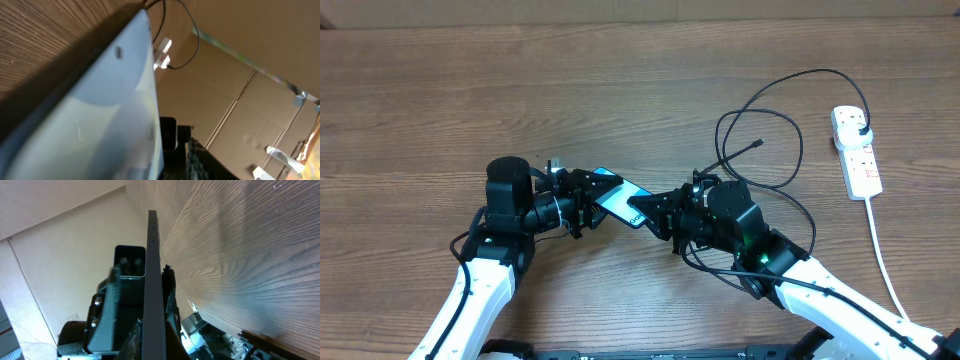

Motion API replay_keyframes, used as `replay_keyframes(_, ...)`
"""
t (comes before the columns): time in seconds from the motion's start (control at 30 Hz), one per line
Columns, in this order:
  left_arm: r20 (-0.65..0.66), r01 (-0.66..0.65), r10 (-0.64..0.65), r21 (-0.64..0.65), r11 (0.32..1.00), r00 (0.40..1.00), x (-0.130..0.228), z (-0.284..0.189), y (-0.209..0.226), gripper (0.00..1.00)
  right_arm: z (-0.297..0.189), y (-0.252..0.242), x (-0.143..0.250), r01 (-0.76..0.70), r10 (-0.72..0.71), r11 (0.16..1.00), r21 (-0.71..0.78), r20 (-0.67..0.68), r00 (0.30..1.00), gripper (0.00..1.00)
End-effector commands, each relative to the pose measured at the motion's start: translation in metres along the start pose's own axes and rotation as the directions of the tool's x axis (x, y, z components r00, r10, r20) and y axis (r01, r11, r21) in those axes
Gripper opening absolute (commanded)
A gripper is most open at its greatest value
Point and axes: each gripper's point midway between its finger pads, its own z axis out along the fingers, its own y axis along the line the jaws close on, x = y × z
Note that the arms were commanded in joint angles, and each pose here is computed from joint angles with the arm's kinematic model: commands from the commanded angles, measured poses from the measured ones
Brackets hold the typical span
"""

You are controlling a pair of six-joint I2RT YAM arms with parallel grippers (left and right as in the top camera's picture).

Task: Plug charger to phone and switch on socket
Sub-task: 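Grasp the phone's left edge with the left gripper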

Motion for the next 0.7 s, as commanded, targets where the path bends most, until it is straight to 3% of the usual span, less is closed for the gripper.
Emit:
replay_keyframes(0.0,0.046,-0.003,0.003,0.003,1.000,0.999,-0.0089,0.0001,-0.0002,0.32,-0.0019,0.0087,0.0154,0.018,-0.019,1.000,-0.016,-0.066,0.998,0.04)
replay_keyframes(0.13,0.044,0.015,-0.015,0.004,1.000,0.999,-0.0086,0.0002,-0.0004,0.23,-0.0021,0.0080,0.0181,-0.020,0.019,1.000,-0.009,-0.082,0.996,0.04)
replay_keyframes(0.33,0.038,0.019,-0.019,0.005,1.000,0.999,-0.0072,0.0007,-0.0007,0.20,-0.0021,0.0096,0.0189,-0.030,0.029,0.999,-0.015,-0.085,0.996,0.04)
replay_keyframes(0.67,0.032,0.026,-0.027,0.024,0.999,0.999,-0.0055,0.0014,-0.0063,0.04,-0.0017,0.0104,0.0208,-0.029,0.028,0.999,-0.018,-0.089,0.996,0.06)
